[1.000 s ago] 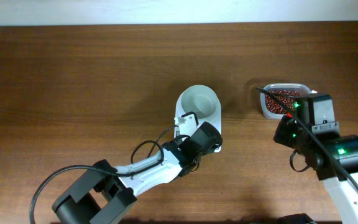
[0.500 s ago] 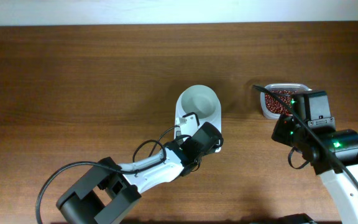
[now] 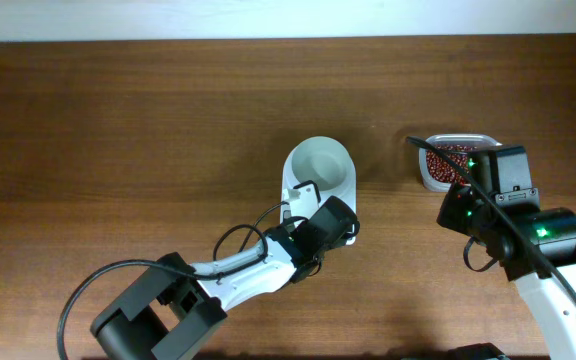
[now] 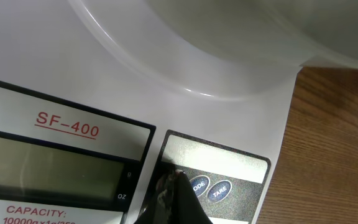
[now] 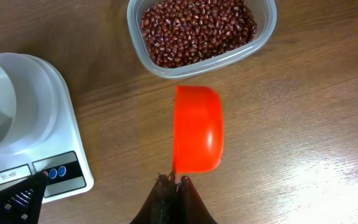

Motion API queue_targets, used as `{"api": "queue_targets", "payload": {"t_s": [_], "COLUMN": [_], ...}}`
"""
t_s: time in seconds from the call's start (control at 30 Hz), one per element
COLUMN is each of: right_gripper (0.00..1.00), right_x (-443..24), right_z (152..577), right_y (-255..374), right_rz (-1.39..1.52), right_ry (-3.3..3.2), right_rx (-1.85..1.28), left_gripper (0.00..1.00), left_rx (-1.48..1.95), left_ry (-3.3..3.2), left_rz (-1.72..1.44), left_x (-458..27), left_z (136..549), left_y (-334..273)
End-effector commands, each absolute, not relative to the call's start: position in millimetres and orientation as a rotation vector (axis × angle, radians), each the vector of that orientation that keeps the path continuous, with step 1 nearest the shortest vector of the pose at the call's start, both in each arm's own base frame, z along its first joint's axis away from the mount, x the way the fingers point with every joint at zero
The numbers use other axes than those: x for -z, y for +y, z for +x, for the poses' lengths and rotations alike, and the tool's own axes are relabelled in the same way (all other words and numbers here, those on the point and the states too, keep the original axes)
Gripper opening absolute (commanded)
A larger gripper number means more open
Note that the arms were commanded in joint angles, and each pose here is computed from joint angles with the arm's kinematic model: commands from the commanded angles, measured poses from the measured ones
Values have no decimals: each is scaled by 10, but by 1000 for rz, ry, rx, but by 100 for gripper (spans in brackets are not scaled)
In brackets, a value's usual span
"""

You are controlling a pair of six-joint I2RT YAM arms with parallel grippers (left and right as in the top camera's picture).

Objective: Scoop and weigh 50g on scale
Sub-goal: 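Press the scale's tare button with the left gripper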

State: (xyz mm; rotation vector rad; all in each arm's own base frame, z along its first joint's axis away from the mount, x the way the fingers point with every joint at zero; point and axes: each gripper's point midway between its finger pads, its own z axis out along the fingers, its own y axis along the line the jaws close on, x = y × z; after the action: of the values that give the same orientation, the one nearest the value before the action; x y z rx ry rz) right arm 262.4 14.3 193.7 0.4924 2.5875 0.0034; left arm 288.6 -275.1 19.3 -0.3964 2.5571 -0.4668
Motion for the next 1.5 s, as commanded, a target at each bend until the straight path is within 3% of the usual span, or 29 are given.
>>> {"api": "queue_targets", "payload": {"t_s": [0.0,0.3,0.5,0.7,0.87,1.03,1.17,1.47], "right_gripper": [4,4,4,4,4,4,4,4], "right_x": [-2002,-2002,-2002,-2004,-2004,-2002,-1997,-1984], "right_z": [2652,2652,2652,2655,2655,2652,2643,2620], "right_y": [133,139,138,139,139,139,137,140], "right_rz": [499,508,508,508,508,508,508,508], "right_ry": [2570,2569,2569,2567,2567,2569,2573,2584], "right_rx": [-11,-18,-17,-18,-18,-18,-16,-16], "left_gripper": [0,0,0,0,0,0,0,0], "left_rx": [412,482,480,235,316,394,375,466], "left_ry": [2558,2605,2538,2455,2458,2523,2536,2390], "left_rz": [-429,-418,-155,-225,-430,-323,-300,-189], "left_x": [-127,-136,-937,-1261,-1139,-535,-383,-1269], "left_z": [2923,2861,2699,2620,2658,2712,2727,2752], "left_y": [-2635,-2713,-2505,-1888,-1992,-2638,-2689,-2490]}}
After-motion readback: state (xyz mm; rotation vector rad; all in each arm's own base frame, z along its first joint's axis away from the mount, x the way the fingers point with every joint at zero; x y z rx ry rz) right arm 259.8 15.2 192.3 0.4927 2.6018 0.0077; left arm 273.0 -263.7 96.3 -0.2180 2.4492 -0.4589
